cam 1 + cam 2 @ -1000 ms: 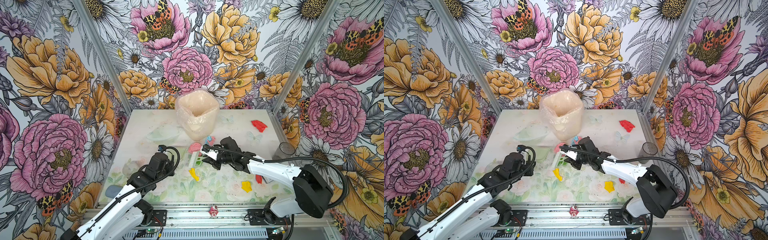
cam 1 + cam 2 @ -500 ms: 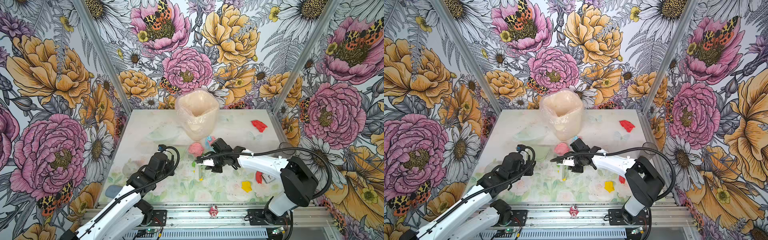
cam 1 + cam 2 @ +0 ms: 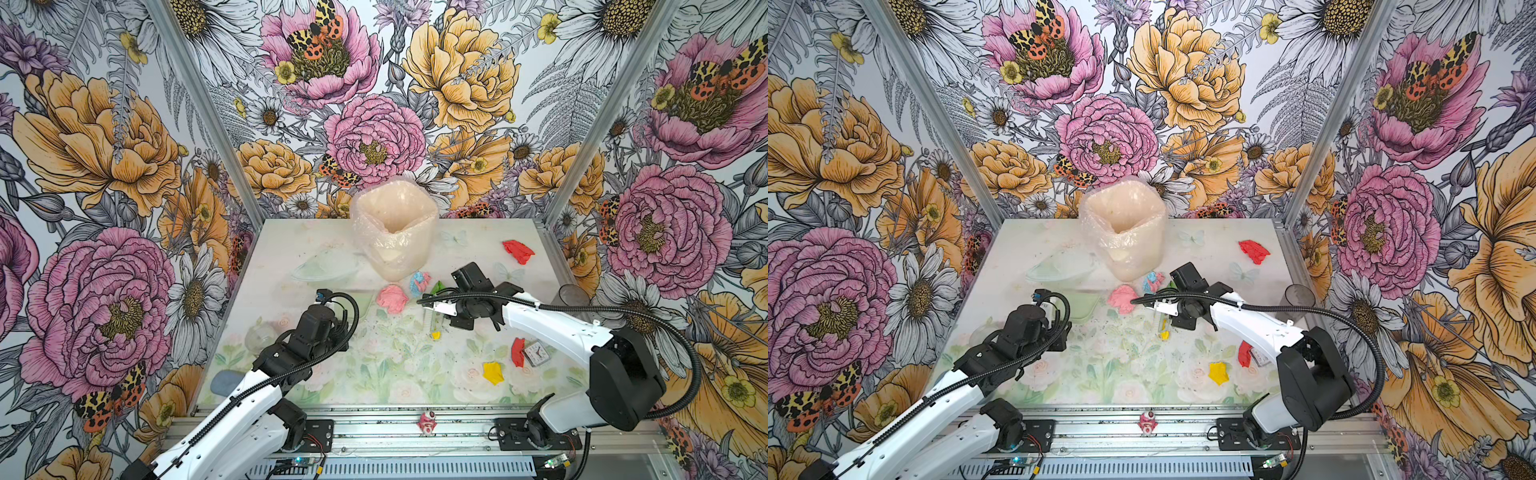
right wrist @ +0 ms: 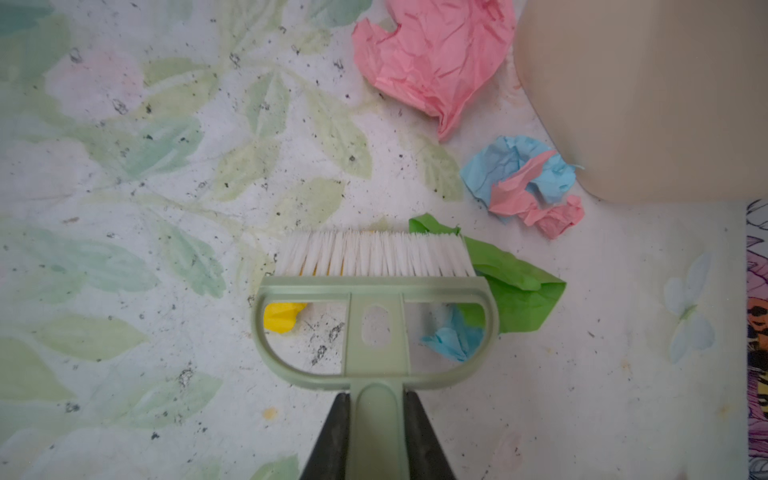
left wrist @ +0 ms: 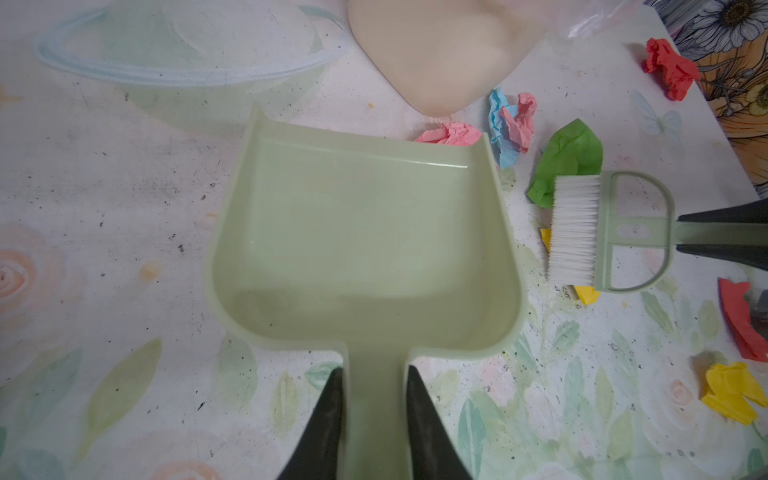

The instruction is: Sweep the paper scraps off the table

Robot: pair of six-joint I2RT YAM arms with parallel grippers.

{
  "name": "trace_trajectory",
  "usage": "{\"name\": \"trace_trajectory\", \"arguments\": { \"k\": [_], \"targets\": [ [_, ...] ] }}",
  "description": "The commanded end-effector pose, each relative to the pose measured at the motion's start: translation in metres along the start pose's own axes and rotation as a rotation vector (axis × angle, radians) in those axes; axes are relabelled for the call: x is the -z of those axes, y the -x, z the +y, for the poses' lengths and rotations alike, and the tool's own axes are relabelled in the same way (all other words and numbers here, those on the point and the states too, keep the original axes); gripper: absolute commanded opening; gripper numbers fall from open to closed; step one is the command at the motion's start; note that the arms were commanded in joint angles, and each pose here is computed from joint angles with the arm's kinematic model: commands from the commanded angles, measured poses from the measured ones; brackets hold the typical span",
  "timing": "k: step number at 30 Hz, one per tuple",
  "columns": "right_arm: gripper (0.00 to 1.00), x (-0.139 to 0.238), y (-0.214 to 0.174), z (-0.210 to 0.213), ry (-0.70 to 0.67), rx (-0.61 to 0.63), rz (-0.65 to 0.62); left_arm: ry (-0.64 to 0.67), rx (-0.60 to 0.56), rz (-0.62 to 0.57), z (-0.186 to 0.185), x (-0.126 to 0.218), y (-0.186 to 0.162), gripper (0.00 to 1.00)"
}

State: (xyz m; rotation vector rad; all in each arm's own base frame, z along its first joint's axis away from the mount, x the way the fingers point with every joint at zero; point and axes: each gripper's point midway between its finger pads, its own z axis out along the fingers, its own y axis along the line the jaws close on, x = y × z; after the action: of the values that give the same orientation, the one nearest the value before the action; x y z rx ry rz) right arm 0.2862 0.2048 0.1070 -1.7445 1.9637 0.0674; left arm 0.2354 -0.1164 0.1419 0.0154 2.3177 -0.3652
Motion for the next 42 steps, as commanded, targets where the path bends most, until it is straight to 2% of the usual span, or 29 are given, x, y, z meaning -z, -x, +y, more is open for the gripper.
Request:
{"name": "trace_trajectory", "arguments": {
  "k": [1,4,8,13,20,25,30,37,42],
  "targets": [
    [0.00,0.024,0.042,0.005,0.045,-0.004,-0.203,-0.033,0.003,-0.050,-0.007,0.006,0.016,0.00],
    [0.00,0.034,0.076,0.002,0.057,-0.033,-0.385,-0.035,0.002,-0.053,-0.007,0.006,0.016,0.00],
    [0.00,0.029,0.110,-0.007,0.058,-0.070,-0.514,-0.035,0.002,-0.056,-0.007,0.006,0.016,0.00],
    [0.00,-0.004,0.130,-0.018,0.126,-0.137,-0.504,-0.037,0.001,-0.057,-0.007,0.006,0.015,0.00],
    [0.00,-0.042,0.136,-0.031,0.148,-0.202,-0.467,-0.041,0.005,-0.066,-0.007,0.008,0.017,0.00],
    [0.00,-0.054,0.116,-0.039,0.102,-0.263,-0.394,-0.042,0.005,-0.071,-0.007,0.008,0.018,0.00],
    [0.00,-0.048,0.083,-0.040,0.055,-0.329,-0.335,-0.040,0.003,-0.067,-0.007,0.006,0.017,0.00],
    [0.00,-0.033,0.031,-0.040,-0.024,-0.411,-0.219,-0.047,-0.008,-0.052,-0.009,0.003,0.017,0.00],
    [0.00,-0.011,-0.012,-0.050,-0.142,-0.468,-0.105,-0.053,-0.009,-0.051,-0.010,0.002,0.017,0.00]
  ]
}}
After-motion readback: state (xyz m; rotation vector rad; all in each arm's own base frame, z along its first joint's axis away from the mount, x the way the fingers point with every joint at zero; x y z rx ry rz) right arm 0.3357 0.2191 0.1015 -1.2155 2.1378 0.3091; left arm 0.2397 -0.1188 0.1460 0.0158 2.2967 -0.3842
